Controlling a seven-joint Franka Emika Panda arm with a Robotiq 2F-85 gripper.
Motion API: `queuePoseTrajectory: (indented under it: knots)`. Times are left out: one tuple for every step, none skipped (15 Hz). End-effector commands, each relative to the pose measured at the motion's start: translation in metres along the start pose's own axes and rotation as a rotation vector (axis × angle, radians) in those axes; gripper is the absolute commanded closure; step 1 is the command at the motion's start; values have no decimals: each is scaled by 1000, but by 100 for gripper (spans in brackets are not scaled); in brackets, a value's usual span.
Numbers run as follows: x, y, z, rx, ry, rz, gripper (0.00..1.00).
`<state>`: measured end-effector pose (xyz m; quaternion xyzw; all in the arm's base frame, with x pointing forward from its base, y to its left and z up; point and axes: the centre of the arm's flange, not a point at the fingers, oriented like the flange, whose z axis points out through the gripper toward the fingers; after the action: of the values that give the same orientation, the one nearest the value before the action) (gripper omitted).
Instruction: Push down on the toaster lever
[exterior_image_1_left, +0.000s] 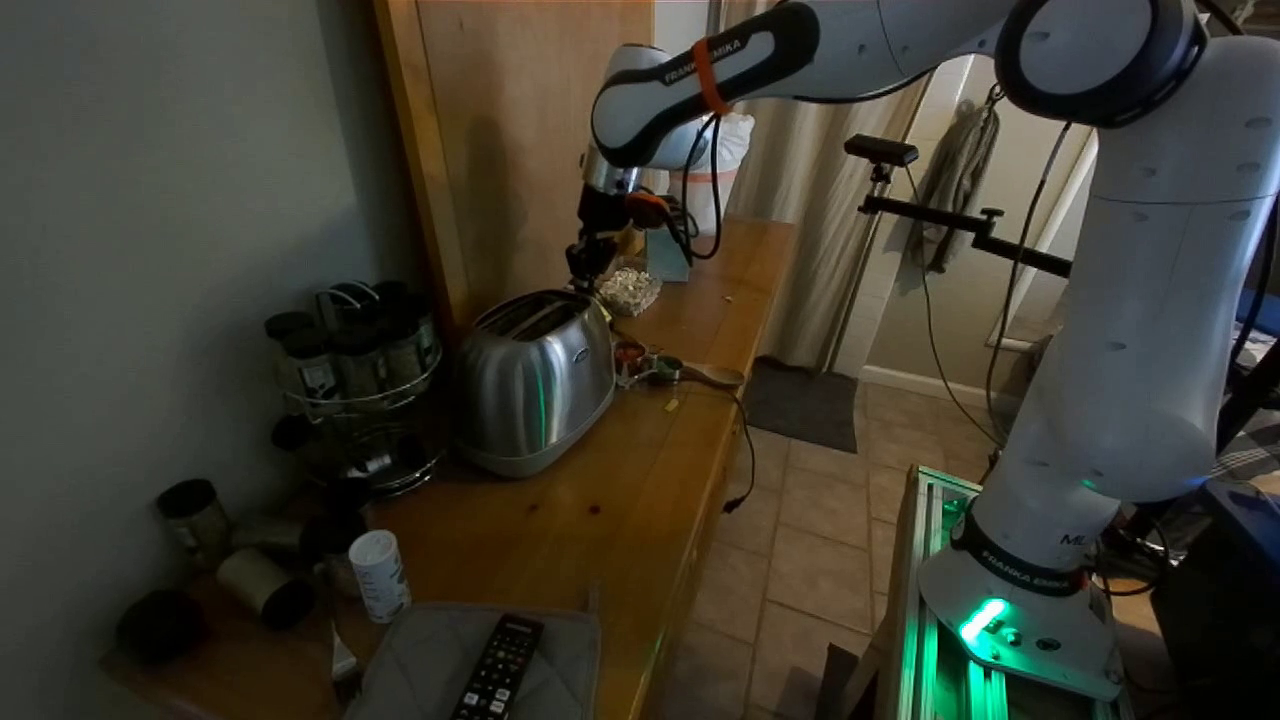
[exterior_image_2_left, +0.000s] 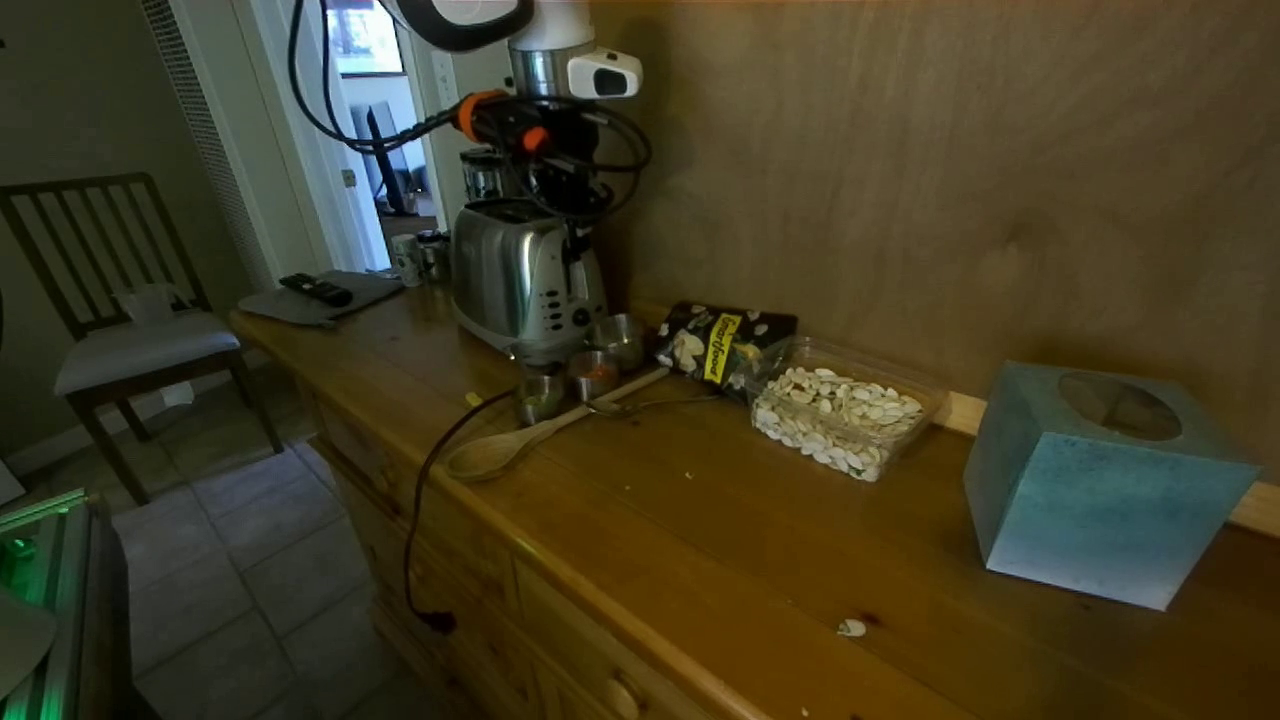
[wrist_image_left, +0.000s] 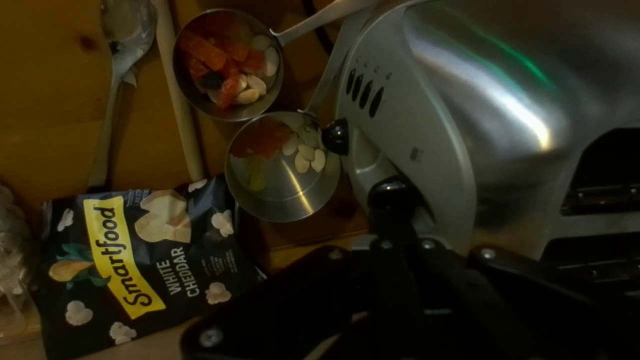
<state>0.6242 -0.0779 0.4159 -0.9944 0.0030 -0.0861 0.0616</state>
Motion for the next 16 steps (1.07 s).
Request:
queuePoseTrajectory:
  knots:
    - [1,9,6,-27,-69,27,100]
    - [0,11,8,-20,-79,29,100]
    - [1,14,11,-9,-85,26,100]
    - [1,17,15,5,-88,23,100]
    - [1,19,19,36,-94,5,100]
    - [1,19,22,63,-99,-4,100]
    - [2,21,25,91,-103,-13,100]
    - [4,24,28,107,-93,-21,100]
    - [5,28,30,122,-86,-27,100]
    - [6,31,32,140,-86,-31,100]
    - [8,36,35,150,-88,-32,100]
    - [9,39,38,163,-96,-34,100]
    - [10,43,43,174,-101,-36,100]
    - [11,45,47,178,-108,-37,100]
    - [11,46,52,183,-120,-40,100]
    - [11,47,56,178,-133,-43,100]
